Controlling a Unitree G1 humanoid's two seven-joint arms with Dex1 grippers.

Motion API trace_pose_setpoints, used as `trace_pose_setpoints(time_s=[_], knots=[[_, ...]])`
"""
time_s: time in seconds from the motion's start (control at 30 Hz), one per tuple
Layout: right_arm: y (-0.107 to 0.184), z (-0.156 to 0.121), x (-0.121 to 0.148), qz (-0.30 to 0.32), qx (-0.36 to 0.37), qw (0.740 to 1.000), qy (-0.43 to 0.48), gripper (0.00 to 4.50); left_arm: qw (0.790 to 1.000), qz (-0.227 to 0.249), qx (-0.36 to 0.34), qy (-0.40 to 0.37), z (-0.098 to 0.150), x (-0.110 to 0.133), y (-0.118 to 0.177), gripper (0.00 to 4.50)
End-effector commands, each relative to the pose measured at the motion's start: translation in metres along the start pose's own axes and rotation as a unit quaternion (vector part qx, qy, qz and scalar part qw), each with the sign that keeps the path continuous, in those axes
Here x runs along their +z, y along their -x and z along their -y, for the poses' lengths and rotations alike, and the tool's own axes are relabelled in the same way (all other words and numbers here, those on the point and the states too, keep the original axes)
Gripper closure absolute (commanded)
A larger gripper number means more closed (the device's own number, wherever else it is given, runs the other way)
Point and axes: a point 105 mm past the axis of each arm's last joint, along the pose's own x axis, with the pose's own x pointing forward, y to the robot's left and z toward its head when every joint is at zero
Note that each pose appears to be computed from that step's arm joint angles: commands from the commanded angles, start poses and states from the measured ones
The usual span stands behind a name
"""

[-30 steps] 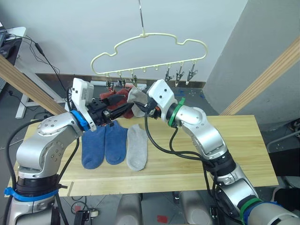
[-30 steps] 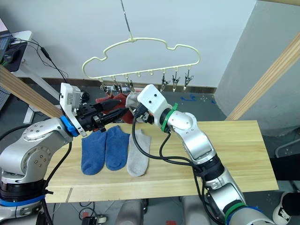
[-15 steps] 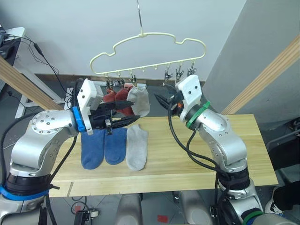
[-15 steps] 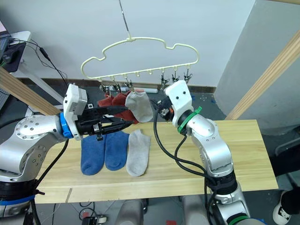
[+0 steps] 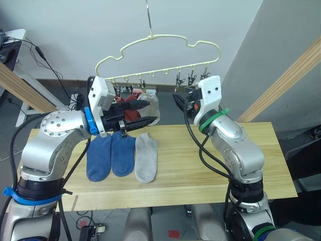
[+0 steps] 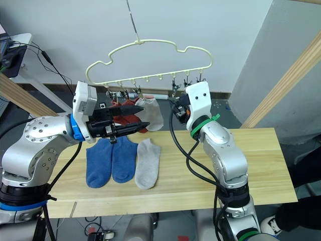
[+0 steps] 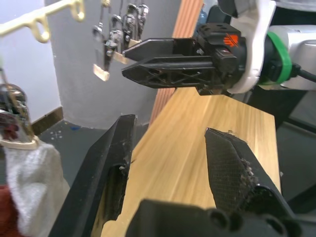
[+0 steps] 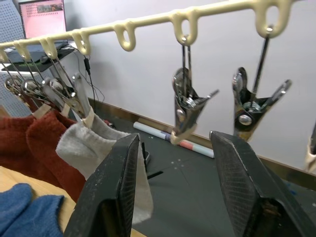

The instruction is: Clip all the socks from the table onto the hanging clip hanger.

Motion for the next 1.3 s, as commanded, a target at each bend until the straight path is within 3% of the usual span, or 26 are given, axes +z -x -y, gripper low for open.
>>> trace_pose_setpoints(time_s=[0.03, 0.93, 1.03, 1.2, 1.3], knots=[[-0.003, -0.002, 0.017, 0.030, 0.004, 1.000, 0.002, 2.15, 1.000, 0.021, 0.003, -0.017, -0.001, 0.013, 0.000, 2.01], [-0.029, 0.000, 0.036, 0.065, 0.019, 0.998, 0.007, 2.15, 1.000, 0.017, 0.014, -0.014, -0.002, 0.006, 0.000, 2.01], [-0.029, 0.000, 0.037, 0.065, 0.019, 0.998, -0.001, 2.68, 1.000, 0.016, 0.016, -0.013, -0.002, 0.005, -0.001, 2.01], [-0.031, 0.002, 0.039, 0.068, 0.014, 0.998, -0.010, 4.18, 0.999, 0.008, 0.034, -0.013, -0.002, -0.001, -0.001, 2.01], [-0.032, 0.003, 0.040, 0.069, 0.013, 0.997, -0.012, 4.49, 0.998, -0.011, 0.056, -0.010, 0.000, -0.014, -0.002, 2.01]])
